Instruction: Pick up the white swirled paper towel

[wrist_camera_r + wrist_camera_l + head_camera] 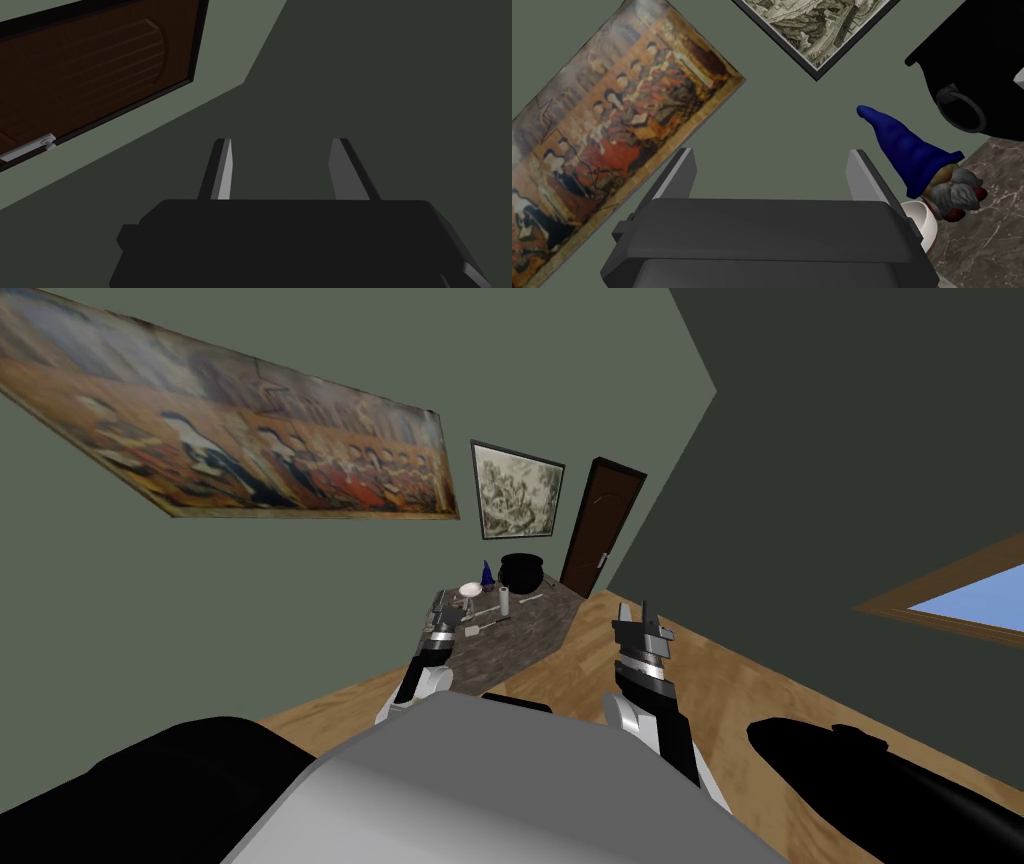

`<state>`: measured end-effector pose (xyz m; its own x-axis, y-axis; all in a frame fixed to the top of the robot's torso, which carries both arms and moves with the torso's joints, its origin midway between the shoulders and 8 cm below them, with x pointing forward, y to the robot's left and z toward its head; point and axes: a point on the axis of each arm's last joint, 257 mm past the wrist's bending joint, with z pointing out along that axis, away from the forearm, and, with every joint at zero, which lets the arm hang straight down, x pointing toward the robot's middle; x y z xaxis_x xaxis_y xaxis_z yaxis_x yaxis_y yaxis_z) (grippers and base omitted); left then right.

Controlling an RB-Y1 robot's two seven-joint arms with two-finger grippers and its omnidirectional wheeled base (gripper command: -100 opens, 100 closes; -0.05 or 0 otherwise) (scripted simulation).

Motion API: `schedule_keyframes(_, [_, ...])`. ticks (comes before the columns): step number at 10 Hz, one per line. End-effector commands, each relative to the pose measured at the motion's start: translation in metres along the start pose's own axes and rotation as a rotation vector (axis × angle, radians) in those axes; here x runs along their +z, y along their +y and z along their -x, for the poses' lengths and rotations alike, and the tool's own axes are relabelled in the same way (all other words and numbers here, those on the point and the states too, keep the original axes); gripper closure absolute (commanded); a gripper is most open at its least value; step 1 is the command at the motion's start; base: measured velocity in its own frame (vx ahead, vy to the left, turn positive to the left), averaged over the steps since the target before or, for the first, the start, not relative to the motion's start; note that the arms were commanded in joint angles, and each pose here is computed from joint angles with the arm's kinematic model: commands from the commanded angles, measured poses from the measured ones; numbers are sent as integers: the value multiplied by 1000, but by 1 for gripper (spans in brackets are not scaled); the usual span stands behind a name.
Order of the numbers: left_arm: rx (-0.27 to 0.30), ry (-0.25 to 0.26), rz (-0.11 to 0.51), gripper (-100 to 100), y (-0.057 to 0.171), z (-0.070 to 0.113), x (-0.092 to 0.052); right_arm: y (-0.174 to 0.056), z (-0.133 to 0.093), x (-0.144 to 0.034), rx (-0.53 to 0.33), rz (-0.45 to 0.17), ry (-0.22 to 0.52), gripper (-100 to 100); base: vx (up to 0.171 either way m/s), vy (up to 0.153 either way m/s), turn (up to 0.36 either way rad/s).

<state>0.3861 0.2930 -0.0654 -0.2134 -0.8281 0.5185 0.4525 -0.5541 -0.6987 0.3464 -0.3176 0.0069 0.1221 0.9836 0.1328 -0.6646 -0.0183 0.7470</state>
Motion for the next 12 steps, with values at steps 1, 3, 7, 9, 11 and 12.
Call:
schedule_keyframes(1, [-76,-24,26,-100,14,7,0,0,0,0,0,0,0,0,46,-48,-43])
schedule_keyframes(3, [-167,-55,58,-100,31,17,-1,0,0,0,0,0,0,0,45,-49,-45])
schedule_keyframes(7, [-348,-126,128,-100,68,37,-6,0,0,0,0,0,0,0,38,-58,-42])
schedule_keyframes(9, [-434,-166,165,-100,88,47,-11,0,0,0,0,0,0,0,42,-64,-45])
schedule_keyframes(11, [-516,-206,203,-100,107,57,-16,0,0,0,0,0,0,0,39,-65,-50])
schedule_keyframes(12, [-554,-227,221,-100,117,62,-19,0,0,0,0,0,0,0,36,-63,-39])
